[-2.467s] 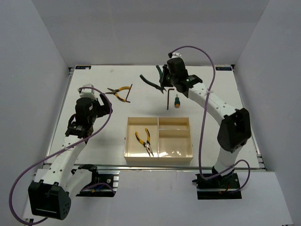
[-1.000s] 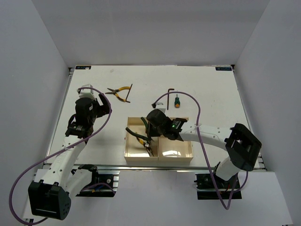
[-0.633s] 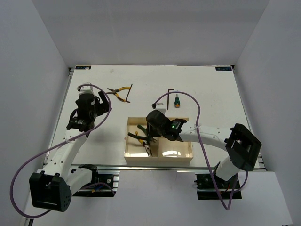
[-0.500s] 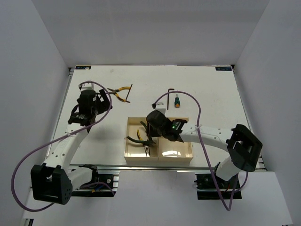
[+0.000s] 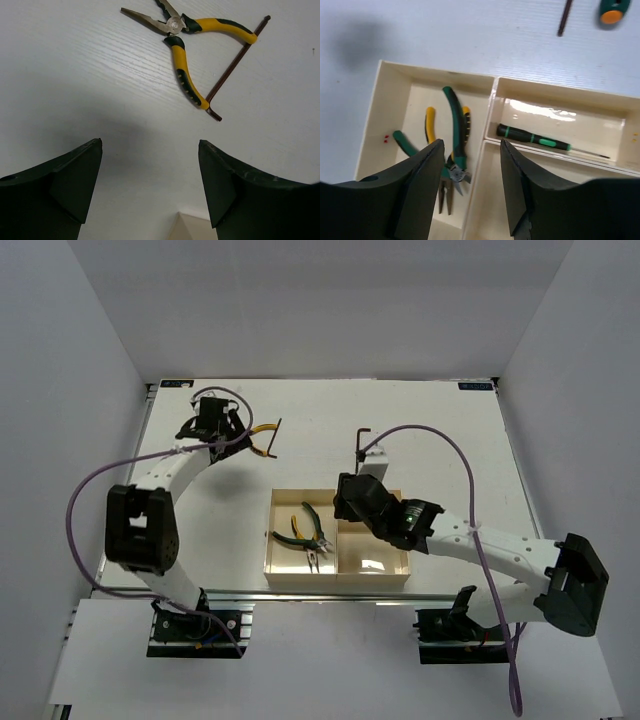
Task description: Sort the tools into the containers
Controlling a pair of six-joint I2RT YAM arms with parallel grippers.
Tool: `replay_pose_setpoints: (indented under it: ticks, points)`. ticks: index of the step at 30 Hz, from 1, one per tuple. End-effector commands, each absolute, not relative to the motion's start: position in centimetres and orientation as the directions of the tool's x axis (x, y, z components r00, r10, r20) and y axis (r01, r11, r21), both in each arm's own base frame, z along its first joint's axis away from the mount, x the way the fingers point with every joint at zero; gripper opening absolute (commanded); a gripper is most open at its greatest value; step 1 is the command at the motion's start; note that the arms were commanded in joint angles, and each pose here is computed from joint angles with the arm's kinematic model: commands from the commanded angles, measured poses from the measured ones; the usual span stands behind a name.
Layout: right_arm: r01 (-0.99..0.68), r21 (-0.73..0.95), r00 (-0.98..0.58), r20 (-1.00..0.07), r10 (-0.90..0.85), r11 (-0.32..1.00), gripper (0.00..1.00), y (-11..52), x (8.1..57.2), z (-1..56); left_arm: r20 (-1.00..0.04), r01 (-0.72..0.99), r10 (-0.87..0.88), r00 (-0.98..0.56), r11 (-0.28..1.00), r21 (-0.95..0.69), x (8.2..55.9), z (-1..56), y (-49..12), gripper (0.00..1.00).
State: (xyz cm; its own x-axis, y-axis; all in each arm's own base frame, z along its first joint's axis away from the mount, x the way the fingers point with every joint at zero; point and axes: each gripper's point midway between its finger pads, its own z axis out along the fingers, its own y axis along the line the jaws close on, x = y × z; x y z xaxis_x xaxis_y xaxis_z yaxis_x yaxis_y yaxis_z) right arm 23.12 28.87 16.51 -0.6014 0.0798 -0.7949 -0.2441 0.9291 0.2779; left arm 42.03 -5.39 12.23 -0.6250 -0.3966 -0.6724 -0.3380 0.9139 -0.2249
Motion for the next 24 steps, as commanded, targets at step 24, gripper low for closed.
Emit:
replay_pose_setpoints:
  ticks: [24]
  points:
    - [-0.148,0.188,-0.554,-0.829,0.076,0.971,0.62,20.3,28.6,16.4,-0.537,-0.462,-0.465,-0.704,0.874,-0.152,51.7,2.7,-7.5,0.71]
